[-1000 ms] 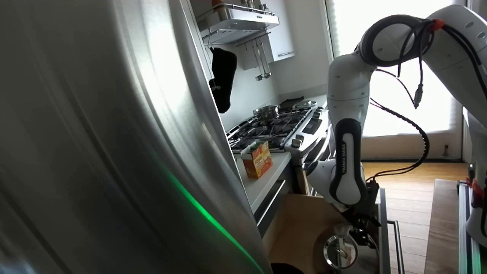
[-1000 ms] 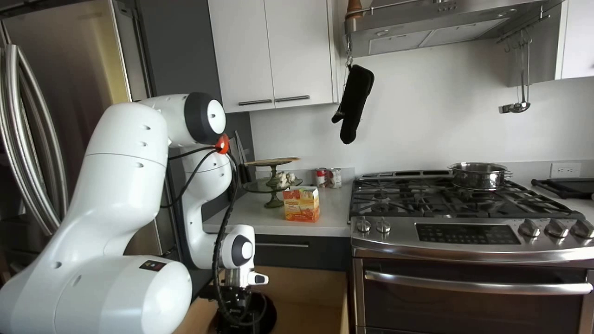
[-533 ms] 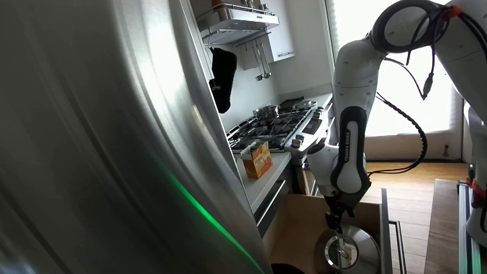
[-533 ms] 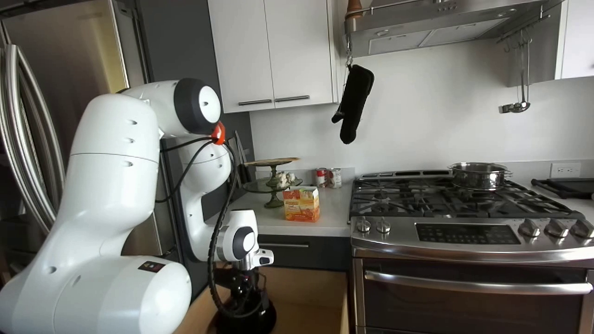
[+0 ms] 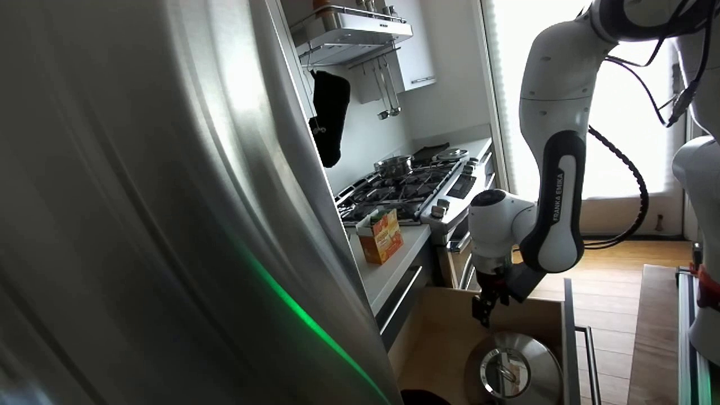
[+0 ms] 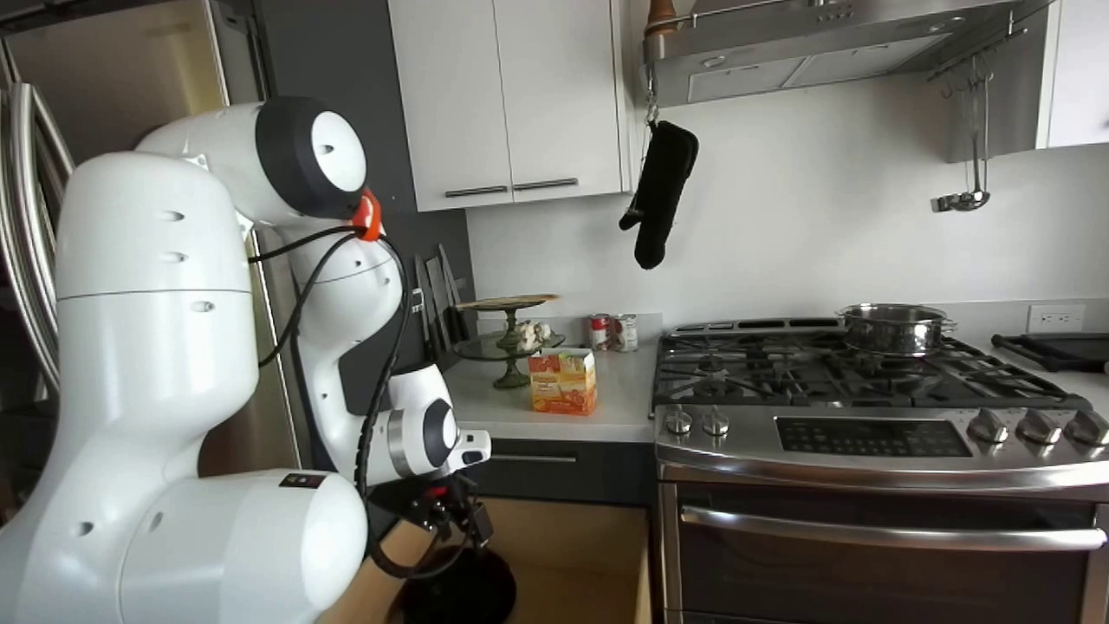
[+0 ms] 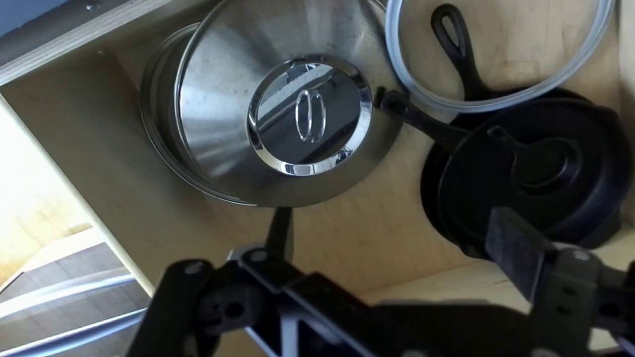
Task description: Open the second drawer fully
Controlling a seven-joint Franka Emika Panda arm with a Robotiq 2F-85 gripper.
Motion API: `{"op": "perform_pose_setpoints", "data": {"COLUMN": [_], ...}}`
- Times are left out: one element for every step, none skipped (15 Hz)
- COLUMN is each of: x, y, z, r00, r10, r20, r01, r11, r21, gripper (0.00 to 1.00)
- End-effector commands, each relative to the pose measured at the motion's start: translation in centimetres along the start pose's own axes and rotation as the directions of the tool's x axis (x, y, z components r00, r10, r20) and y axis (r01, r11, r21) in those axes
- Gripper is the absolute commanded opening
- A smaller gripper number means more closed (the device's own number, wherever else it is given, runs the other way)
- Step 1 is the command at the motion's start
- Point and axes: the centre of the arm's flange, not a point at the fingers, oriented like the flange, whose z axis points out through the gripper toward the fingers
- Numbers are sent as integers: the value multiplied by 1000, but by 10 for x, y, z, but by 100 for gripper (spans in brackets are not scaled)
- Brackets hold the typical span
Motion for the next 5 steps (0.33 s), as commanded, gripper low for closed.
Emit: {"op": "perform_pose_setpoints", "data": {"x": [-1,-2,-3,-3,-3], "y": [-1,-1,-1,0,0], "z": [-4,-6,-7,-7,-7], "r00": [1000,1000,1000,1000,1000], "r10": [2,1,1,1,2], "r20": [-7,-10,-11,-11,-11], "r01": [-2,-1,-1,-1,-2], "r11": [1000,1000,1000,1000,1000], "r21": [4,7,8,8,8], "gripper": [100,100,100,100,100]}}
